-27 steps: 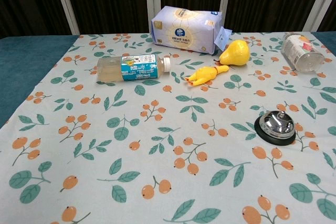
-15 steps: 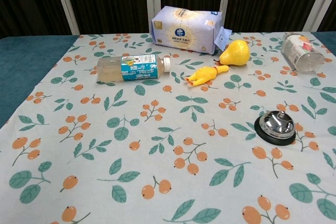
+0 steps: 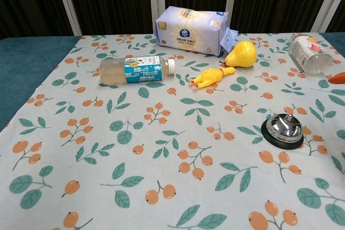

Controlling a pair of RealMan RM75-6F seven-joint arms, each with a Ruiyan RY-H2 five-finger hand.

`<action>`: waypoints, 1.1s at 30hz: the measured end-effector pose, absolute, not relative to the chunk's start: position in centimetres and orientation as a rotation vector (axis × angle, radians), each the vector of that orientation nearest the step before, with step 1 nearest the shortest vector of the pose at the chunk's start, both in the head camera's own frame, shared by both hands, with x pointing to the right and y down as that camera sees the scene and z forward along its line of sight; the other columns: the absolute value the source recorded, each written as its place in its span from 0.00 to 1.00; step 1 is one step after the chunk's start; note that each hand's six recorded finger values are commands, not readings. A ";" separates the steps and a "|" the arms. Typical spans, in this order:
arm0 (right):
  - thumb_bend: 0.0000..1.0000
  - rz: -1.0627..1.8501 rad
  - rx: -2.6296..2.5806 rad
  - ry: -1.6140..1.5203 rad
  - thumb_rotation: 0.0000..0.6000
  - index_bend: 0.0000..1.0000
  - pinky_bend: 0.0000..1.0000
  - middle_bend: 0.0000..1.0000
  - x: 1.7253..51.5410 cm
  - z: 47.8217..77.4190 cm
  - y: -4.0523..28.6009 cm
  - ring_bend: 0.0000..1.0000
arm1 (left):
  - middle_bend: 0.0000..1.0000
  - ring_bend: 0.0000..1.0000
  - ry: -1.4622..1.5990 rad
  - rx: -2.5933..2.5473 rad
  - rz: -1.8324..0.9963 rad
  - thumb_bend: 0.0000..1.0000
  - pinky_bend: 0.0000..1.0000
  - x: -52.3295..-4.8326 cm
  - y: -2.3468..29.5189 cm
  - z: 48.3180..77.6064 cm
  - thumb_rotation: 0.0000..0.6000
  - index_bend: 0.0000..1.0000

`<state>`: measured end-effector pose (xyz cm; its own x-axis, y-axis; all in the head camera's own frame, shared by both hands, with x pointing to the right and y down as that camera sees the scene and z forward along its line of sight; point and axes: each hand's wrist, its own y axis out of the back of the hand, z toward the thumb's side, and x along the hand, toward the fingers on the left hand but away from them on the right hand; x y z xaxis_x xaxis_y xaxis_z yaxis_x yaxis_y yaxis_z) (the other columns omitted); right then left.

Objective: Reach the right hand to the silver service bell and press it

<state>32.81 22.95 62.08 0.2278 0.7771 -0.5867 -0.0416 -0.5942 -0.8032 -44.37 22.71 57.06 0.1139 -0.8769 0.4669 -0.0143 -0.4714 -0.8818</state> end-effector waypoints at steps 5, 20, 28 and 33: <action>0.87 1.434 -1.811 -0.625 1.00 0.00 0.00 0.00 30.3 64.0 23.0 0.00 | 0.00 0.00 0.890 -1.640 -1.456 0.05 0.00 -44.4 22.7 57.1 1.00 0.00; 0.87 1.462 -1.815 -0.585 1.00 0.00 0.00 0.00 27.8 66.9 22.9 0.00 | 0.00 0.00 0.888 -1.653 -1.457 0.05 0.00 -44.3 22.6 57.2 1.00 0.00; 0.87 1.468 -1.814 -0.574 1.00 0.00 0.00 0.00 27.8 67.1 23.1 0.00 | 0.00 0.00 0.884 -1.655 -1.459 0.05 0.00 -44.2 22.7 57.2 1.00 0.00; 0.90 1.474 -1.810 -0.545 1.00 0.00 0.00 0.00 27.9 67.5 23.5 0.00 | 0.00 0.00 0.883 -1.654 -1.461 0.05 0.00 -44.3 22.8 57.2 1.00 0.00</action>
<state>27.87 23.52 67.46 0.2538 0.7146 -0.6519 -0.1191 -0.6458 -0.7542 -44.29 22.78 57.24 0.1122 -0.8704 0.4795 -0.0195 -0.4844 -0.8747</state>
